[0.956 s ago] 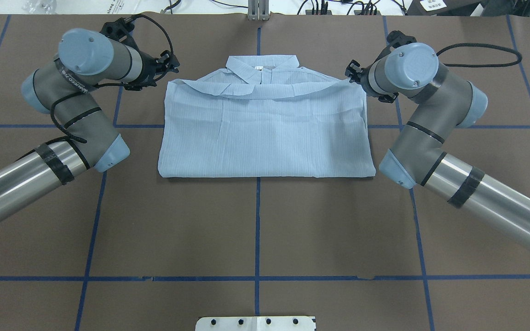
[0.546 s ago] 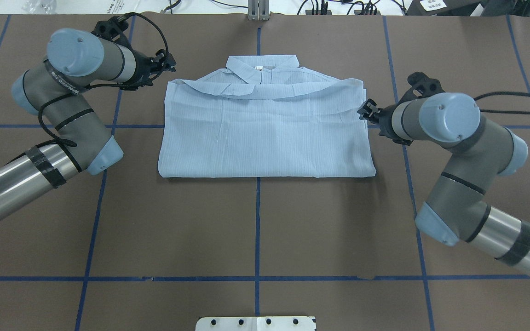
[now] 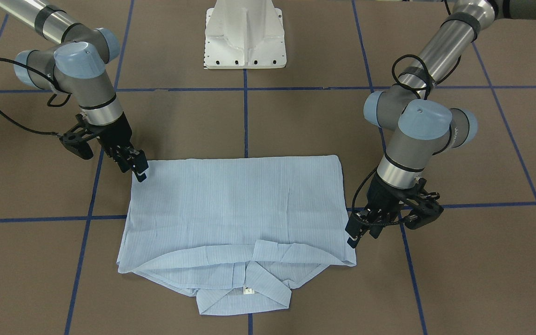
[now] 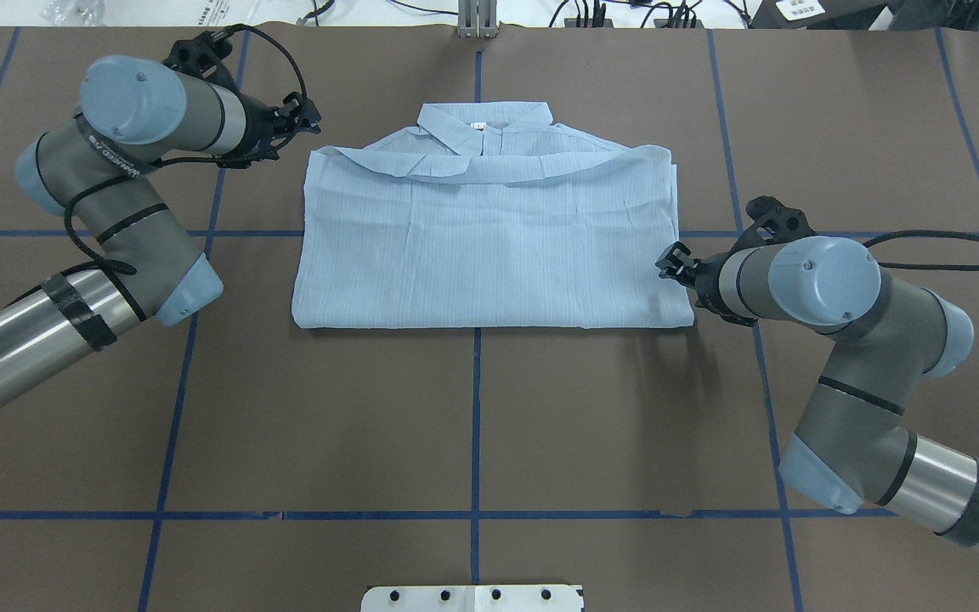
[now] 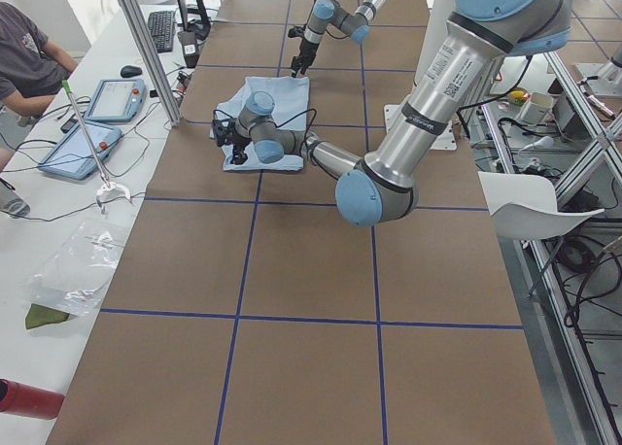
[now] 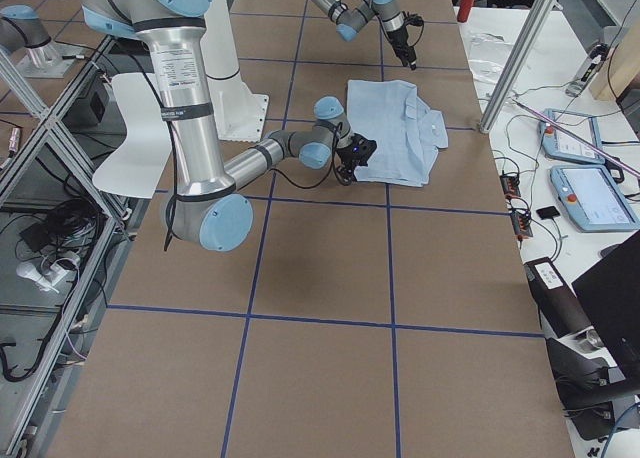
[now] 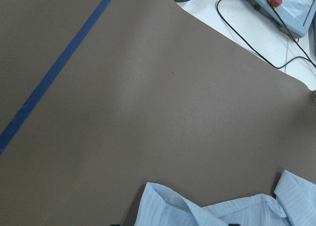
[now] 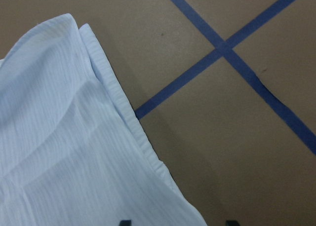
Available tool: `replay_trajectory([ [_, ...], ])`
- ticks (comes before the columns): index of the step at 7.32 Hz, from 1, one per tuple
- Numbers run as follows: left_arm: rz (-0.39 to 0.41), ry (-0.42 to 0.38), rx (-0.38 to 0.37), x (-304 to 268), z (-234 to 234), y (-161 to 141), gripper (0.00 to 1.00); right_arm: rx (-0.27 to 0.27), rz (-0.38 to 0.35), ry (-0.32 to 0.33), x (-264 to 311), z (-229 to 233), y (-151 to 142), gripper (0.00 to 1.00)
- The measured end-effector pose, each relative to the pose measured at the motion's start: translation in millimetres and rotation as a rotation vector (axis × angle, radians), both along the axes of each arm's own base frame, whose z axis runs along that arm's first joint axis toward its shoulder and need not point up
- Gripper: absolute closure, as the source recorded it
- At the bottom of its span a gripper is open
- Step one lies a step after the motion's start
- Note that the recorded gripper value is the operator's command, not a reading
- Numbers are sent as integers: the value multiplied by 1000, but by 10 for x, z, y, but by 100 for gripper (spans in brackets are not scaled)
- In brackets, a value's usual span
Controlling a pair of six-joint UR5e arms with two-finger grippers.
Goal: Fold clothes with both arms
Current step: 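Grasp the side edge of the folded shirt with the right gripper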
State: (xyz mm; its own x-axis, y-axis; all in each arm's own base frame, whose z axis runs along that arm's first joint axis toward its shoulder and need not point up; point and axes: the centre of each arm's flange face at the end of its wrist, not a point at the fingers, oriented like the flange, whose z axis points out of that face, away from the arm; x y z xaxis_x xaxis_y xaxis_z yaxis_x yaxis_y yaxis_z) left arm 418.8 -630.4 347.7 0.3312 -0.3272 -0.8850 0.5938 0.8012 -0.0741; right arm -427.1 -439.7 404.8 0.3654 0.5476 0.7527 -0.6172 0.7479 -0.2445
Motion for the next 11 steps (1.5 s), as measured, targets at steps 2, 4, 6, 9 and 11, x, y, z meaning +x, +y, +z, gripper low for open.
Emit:
replay_trajectory([
  [2,-2,0,0,-2,0,0,22,-7,-13,7,-39,54,57,38],
  [4,-2,0,0,-1,4,-1,22,-13,-18,17,-20,128,100,66],
  [6,-2,1,0,-1,4,-1,22,-13,-21,13,-17,118,117,96],
  [9,-3,3,0,-1,-8,-1,22,-14,-28,9,-19,107,147,100],
  [11,-5,5,-2,-1,-14,-1,22,-9,-47,-16,119,15,286,100],
])
